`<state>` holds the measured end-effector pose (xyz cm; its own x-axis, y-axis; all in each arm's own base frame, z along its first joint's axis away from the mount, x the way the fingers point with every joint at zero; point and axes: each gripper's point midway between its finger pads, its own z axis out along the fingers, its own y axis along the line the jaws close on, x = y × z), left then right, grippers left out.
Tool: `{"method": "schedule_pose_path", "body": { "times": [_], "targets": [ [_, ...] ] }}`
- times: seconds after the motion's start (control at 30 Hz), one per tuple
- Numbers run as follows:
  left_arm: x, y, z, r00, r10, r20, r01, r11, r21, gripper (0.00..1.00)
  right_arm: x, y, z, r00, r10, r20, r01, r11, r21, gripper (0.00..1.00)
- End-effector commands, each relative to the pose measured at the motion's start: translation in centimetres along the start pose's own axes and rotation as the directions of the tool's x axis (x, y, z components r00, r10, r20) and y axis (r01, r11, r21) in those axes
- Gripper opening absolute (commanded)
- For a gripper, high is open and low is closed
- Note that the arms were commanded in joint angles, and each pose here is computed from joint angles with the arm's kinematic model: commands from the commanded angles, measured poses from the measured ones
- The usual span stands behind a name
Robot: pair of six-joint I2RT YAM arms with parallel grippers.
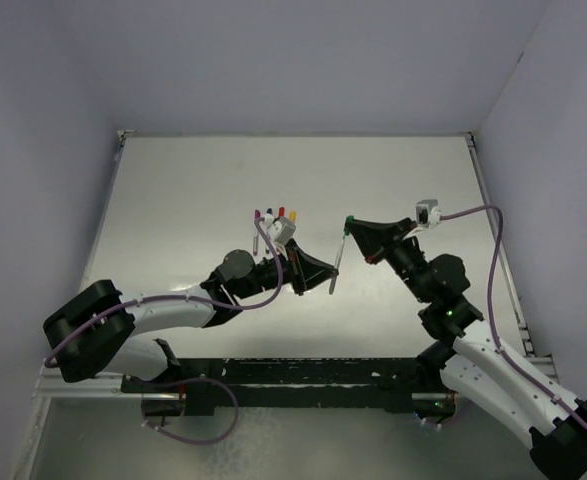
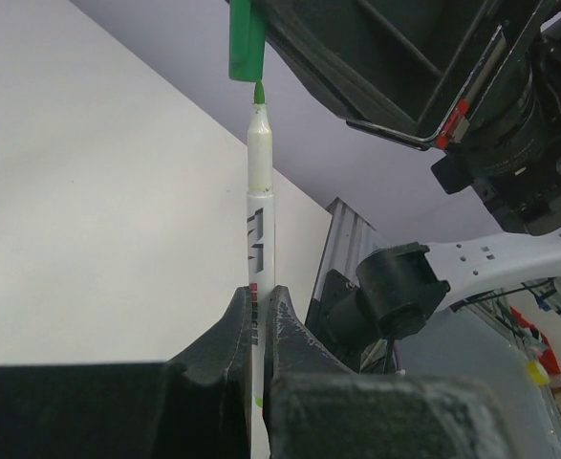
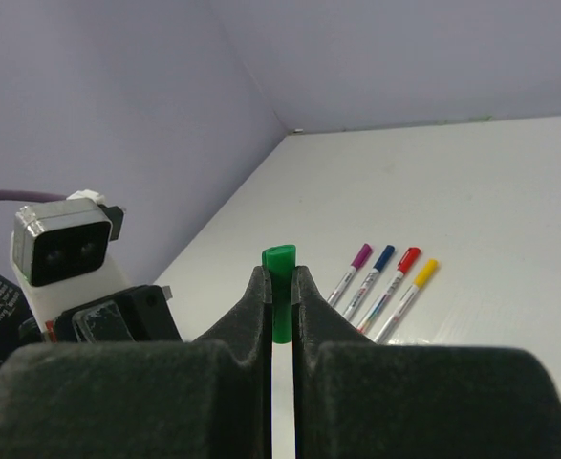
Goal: Insert the pens into the pen caps
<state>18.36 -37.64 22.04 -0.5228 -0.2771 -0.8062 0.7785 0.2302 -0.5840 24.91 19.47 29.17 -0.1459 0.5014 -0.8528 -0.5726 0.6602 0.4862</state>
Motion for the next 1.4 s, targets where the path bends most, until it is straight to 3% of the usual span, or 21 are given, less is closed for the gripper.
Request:
{"method": "schedule_pose_path", "body": {
  "times": [0.0, 0.97, 1.37],
  "targets": [
    [-1.0, -0.9, 0.0, 0.999, -0.001, 0.039, -0.001, 0.999, 0.048, 0.0, -2.9, 1.5, 0.2, 0.994, 0.017, 0.108, -0.012, 0.999, -0.053, 0.0],
    [-1.5, 0.1, 0.1, 0.997, 0.014, 0.072, -0.014, 1.0, -0.005, 0.0, -0.5, 1.6, 0.3, 0.997, 0.067, 0.025, -0.065, 0.995, -0.078, 0.0],
    [-4.2, 0.0, 0.5, 0.985, 0.046, 0.164, -0.04, 0.998, -0.04, 0.0, 1.3, 1.7, -0.1, 0.993, 0.102, -0.059, -0.107, 0.991, -0.086, 0.0]
  ]
}}
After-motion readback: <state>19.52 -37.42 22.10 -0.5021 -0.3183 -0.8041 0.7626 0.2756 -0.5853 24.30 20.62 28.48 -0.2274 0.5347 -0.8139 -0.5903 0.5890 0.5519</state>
